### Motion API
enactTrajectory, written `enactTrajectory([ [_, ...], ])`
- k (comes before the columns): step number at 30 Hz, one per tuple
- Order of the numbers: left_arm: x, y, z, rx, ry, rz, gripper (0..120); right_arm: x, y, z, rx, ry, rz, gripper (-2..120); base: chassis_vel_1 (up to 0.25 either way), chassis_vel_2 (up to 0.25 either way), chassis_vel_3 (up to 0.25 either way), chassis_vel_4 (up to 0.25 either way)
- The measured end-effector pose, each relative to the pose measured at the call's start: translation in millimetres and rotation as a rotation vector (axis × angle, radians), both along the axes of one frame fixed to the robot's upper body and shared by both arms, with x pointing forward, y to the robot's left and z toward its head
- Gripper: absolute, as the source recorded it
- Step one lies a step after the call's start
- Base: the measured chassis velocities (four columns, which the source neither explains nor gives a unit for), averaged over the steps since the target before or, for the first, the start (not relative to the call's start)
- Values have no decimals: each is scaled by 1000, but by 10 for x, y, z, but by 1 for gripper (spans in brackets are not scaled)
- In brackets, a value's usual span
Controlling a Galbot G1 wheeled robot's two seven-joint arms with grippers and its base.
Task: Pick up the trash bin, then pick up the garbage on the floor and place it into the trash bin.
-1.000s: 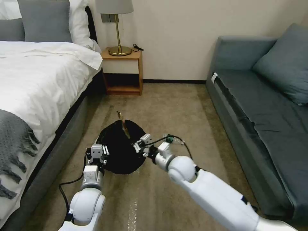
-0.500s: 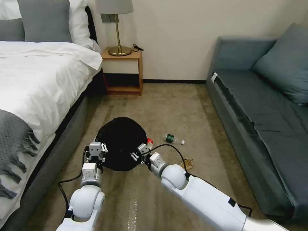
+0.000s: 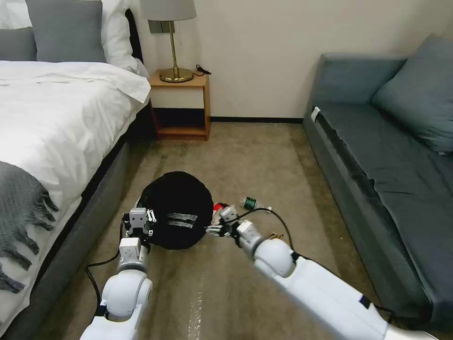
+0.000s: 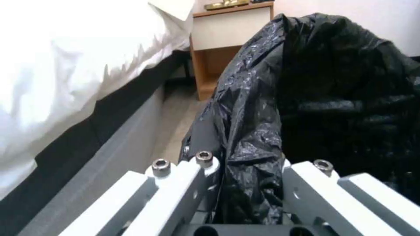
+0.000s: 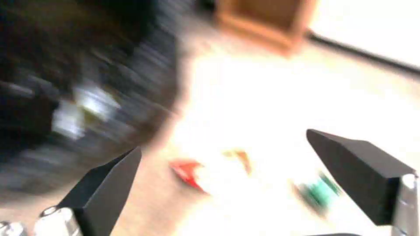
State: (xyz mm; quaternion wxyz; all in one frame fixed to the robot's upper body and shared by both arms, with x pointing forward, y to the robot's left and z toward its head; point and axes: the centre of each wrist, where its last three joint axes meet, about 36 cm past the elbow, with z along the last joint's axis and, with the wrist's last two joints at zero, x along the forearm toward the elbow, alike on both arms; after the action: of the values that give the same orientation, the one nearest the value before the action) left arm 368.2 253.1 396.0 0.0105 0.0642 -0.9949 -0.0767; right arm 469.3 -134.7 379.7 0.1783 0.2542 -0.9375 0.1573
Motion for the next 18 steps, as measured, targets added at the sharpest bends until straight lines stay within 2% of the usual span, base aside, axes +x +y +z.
enactTrajectory([
  [3, 3, 34, 3, 7, 1, 1, 4, 131, -130, -19, -70, 152, -179, 100, 0, 0, 0, 0],
  [4, 3, 34, 3, 7, 1, 1, 4, 131, -130, -19, -70, 152, -179, 100, 0, 0, 0, 0],
  [7, 3, 54, 5, 13, 1, 0, 4, 227, -175, -76, -104, 281, -308, 100, 0, 0, 0, 0],
  [18, -20, 62, 2, 23, 6, -13, 4, 422, -66, -422, -123, 419, -481, 100, 0, 0, 0, 0],
])
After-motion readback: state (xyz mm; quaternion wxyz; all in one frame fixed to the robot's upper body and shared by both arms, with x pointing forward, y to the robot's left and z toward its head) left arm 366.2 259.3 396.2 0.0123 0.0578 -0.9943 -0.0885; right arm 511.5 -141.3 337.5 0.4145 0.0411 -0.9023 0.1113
